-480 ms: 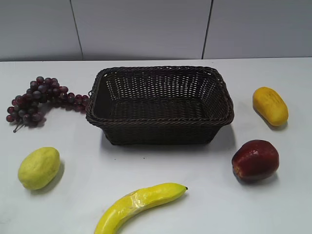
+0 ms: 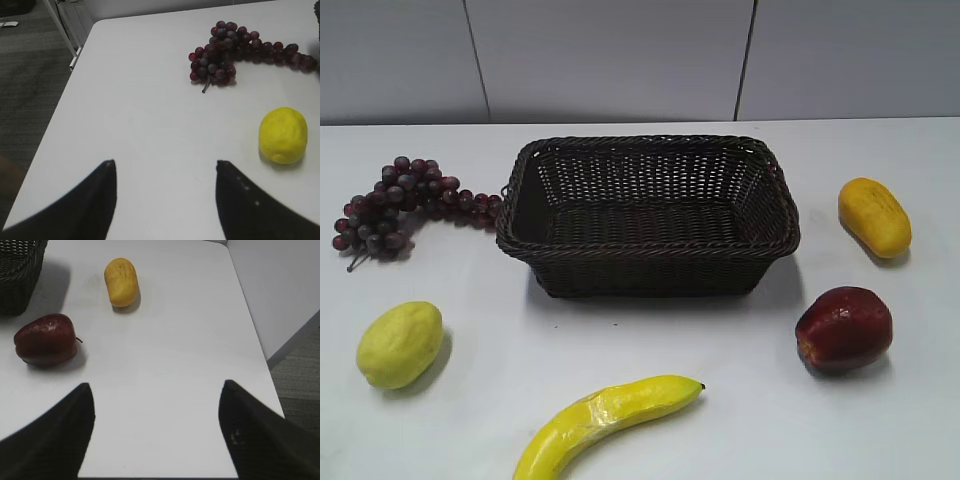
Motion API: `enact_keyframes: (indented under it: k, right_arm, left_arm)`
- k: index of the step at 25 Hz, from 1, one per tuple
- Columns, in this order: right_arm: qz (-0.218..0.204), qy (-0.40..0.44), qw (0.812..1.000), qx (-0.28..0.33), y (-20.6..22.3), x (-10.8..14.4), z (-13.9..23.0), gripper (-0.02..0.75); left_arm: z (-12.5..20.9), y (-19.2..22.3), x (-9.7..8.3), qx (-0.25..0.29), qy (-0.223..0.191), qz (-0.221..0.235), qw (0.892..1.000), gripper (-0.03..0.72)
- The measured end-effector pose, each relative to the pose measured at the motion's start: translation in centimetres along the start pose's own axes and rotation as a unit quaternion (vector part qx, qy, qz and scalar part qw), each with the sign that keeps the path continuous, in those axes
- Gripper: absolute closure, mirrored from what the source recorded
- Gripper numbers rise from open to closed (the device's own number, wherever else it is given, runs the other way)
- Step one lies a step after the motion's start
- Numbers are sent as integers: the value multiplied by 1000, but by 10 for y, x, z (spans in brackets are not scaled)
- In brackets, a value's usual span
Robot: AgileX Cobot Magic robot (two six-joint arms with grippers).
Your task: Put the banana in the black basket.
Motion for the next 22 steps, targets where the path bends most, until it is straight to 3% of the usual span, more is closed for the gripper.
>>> enact_keyframes:
  k: [15, 22]
  right_arm:
    - [0, 0, 1000, 0, 0, 0, 0, 148]
    - [0, 0, 1000, 0, 0, 0, 0, 148]
  left_arm:
    - [0, 0, 0, -1, 2, 1, 1000, 226]
    - [-3, 7, -11, 20, 52, 47, 997, 226]
Point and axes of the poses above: a point on each arm's last joint axis where the gripper is mounted, y pointing out along that axis toward the gripper, x along the wrist's bending axis when the last joint is at zero, z = x × y, the point moved 4 cm from there along y, pointing out along that axis toward the gripper, and after that the axes turned 2 degrees about y, right-handed, at the moved point
